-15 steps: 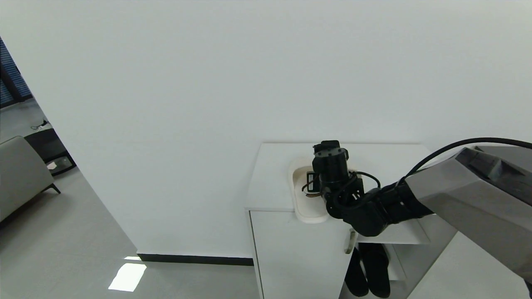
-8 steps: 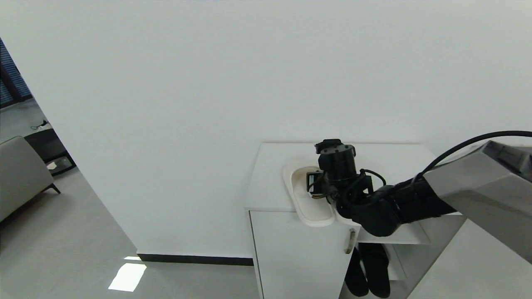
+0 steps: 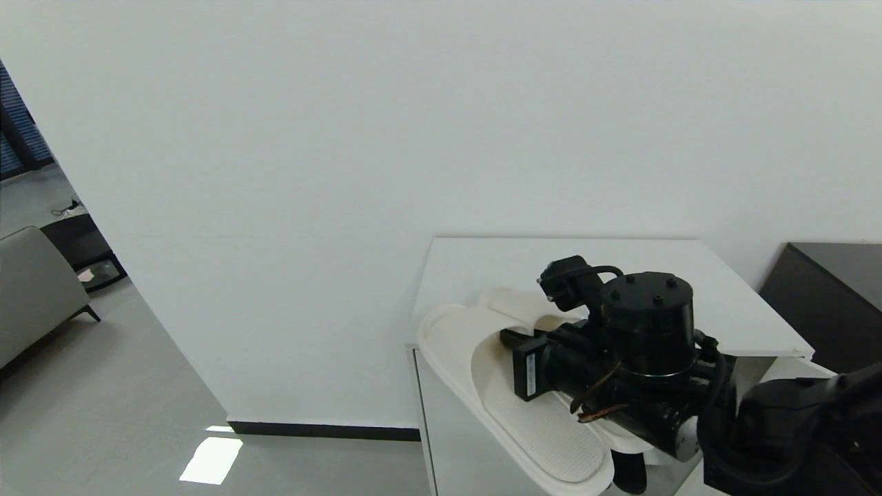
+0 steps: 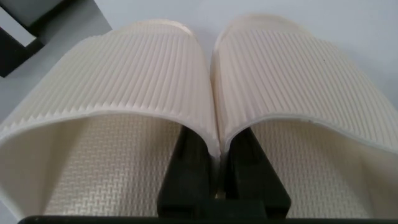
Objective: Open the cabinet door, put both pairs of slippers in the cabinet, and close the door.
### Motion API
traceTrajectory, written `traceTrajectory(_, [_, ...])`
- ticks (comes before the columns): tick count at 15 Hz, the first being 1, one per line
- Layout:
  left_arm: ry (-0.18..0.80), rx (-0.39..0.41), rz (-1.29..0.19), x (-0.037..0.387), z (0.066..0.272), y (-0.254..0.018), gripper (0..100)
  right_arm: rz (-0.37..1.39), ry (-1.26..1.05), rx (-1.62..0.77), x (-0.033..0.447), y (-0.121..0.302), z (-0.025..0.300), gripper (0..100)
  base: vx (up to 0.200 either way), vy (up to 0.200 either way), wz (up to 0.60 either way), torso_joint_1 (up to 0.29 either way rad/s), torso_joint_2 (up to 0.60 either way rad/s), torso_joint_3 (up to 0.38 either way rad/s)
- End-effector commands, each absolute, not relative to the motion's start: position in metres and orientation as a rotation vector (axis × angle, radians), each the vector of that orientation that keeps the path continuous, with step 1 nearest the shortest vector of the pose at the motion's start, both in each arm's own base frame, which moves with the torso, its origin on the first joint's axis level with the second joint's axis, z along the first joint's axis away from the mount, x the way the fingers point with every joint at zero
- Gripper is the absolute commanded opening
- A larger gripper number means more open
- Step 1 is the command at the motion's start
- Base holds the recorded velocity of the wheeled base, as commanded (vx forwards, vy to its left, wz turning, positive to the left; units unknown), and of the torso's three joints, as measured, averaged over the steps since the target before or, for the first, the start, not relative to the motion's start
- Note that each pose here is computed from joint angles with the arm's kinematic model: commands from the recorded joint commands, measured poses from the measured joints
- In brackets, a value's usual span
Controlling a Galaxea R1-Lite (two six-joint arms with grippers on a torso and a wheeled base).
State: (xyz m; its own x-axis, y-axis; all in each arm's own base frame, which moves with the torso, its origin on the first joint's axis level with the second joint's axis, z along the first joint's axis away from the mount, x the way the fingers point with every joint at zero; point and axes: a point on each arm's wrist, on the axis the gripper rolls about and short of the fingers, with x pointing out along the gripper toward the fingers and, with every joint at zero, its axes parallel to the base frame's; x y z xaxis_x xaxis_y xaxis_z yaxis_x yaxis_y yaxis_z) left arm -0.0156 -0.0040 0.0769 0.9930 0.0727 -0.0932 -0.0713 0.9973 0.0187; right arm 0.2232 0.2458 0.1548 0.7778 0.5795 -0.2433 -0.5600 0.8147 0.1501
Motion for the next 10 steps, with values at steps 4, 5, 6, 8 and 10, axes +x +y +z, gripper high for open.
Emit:
traceTrajectory(4, [0.095,0.014,0.072,-0.015,0.077,-0.004,0,0.644,0.274,0.080,0.212,0.240,0.163,0,-0.200,0.000,0.00,0.008,0.00,0.000])
traceTrajectory(5, [0.095,0.014,0.072,-0.015,0.077,-0.004,0,0.645,0.279,0.075,0.212,0.239,0.161,0,-0.200,0.000,0.00,-0.012,0.00,0.002])
traceTrajectory(6, [0.095,0.014,0.072,-0.015,0.077,-0.004,0,0.652,0.282,0.075,0.212,0.239,0.161,0,-0.200,0.000,0.00,-0.007,0.00,0.007])
traceTrajectory(8, [0.095,0.009,0.073,-0.015,0.077,-0.004,0,0.694,0.288,0.081,0.207,0.236,0.161,0,-0.200,0.000,0.00,0.002,0.00,0.002])
traceTrajectory(10, [0.095,0.009,0.073,-0.015,0.077,-0.004,0,0.740,0.272,0.096,0.202,0.231,0.164,0,-0.200,0.000,0.00,0.002,0.00,0.002])
